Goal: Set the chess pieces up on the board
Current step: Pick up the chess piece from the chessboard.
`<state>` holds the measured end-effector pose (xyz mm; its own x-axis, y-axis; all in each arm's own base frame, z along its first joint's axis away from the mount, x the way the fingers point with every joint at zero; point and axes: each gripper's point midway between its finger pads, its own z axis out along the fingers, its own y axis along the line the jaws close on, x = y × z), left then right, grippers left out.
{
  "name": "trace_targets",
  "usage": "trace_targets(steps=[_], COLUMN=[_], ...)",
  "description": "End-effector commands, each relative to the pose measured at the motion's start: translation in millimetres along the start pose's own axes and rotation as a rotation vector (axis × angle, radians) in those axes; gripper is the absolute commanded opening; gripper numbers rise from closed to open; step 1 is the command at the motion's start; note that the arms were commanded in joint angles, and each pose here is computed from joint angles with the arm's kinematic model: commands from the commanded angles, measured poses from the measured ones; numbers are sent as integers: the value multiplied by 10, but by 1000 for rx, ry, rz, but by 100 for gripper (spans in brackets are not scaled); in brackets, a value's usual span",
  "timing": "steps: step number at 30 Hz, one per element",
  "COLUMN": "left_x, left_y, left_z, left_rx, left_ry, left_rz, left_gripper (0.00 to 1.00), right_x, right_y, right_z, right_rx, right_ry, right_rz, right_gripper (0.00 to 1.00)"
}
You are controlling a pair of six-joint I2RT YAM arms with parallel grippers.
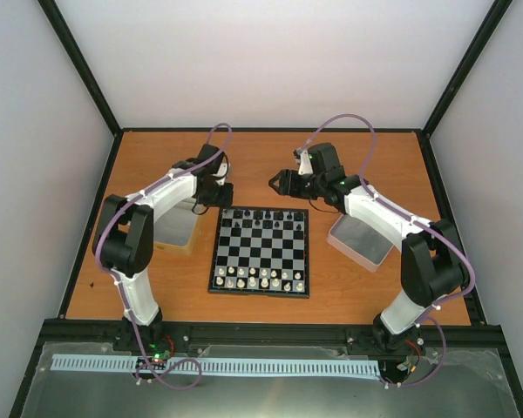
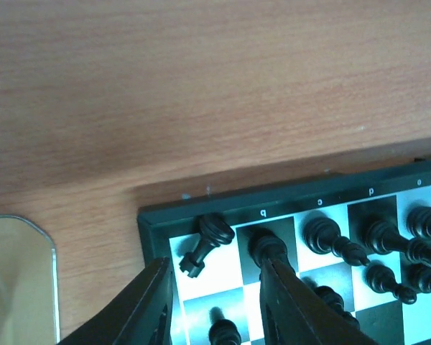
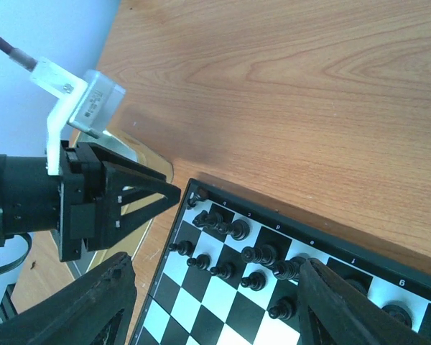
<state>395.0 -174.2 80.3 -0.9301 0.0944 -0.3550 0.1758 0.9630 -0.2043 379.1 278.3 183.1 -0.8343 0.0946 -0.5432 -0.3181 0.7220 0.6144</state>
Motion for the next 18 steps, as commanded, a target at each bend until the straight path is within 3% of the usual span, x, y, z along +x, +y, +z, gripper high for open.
trace_targets(steps=[1, 18], left_x=[-17, -72], left_y=[-102, 9], left_z=[12, 258], left_rx=[60, -2], left_ry=[29, 56], left_rz=[23, 10], left_gripper=[35, 30], right_x=[-27, 2], right_y=[132, 182], right_z=[-39, 19], right_rx=[-35, -46], right_ry=[-17, -2], right_rz=[-17, -20], right_gripper=[62, 61])
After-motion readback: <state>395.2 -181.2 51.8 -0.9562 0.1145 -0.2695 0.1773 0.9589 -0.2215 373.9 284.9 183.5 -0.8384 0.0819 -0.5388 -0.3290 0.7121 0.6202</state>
